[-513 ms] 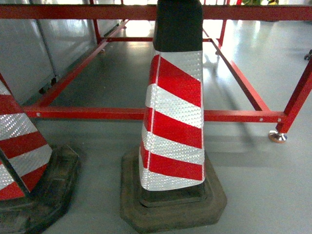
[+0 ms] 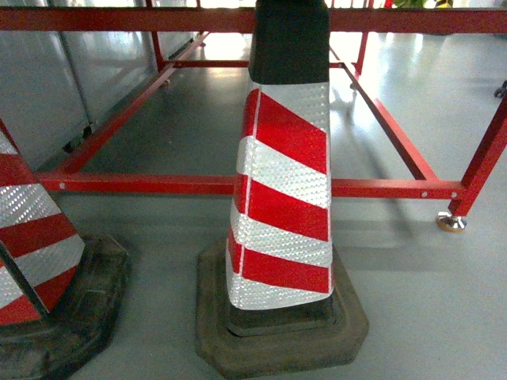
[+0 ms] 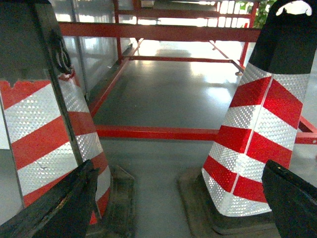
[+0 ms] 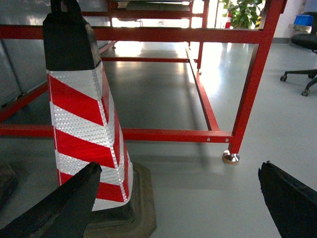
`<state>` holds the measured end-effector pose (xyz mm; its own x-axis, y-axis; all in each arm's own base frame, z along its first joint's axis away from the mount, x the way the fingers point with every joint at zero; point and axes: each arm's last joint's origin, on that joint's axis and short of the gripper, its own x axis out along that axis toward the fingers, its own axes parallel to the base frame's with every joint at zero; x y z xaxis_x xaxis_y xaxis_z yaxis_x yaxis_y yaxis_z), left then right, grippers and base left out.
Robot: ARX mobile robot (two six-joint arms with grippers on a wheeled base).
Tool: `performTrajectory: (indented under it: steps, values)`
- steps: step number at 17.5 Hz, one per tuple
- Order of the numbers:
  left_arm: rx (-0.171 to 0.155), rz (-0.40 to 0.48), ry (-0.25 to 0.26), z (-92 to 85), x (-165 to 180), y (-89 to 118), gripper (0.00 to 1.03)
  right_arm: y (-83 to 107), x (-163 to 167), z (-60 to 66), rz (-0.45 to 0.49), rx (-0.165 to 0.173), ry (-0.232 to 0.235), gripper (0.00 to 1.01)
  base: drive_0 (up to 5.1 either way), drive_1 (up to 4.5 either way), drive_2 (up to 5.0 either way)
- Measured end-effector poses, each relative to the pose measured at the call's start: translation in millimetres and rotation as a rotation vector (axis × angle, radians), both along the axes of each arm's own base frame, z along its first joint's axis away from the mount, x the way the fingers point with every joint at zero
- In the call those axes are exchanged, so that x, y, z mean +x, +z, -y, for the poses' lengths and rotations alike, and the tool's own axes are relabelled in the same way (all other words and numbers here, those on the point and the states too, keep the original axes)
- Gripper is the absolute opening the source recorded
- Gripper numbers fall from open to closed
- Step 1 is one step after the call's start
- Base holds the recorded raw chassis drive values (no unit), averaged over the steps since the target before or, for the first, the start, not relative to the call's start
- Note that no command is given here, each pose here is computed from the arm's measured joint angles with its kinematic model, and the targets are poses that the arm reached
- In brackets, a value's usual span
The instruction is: Place box next to blue box on left shelf
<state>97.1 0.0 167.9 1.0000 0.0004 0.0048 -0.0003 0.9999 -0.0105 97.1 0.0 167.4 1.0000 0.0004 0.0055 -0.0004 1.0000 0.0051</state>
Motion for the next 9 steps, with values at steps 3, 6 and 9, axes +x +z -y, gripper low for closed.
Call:
performTrajectory:
  steps: [3,6,9]
  values:
    - [0.0,0.0,0.0,0.0,0.0,0.0,0.98,0.0,0.0,0.0,0.0,0.0,0.0,0.98,0.0,0.0,0.0]
    - [0.0,0.0,0.0,0.0,0.0,0.0,0.98,0.0,0.0,0.0,0.0,0.0,0.0,0.98,0.0,0.0,0.0]
    - [0.0,0.0,0.0,0.0,0.0,0.0,0.98,0.0,0.0,0.0,0.0,0.0,0.0,0.98,0.0,0.0,0.0]
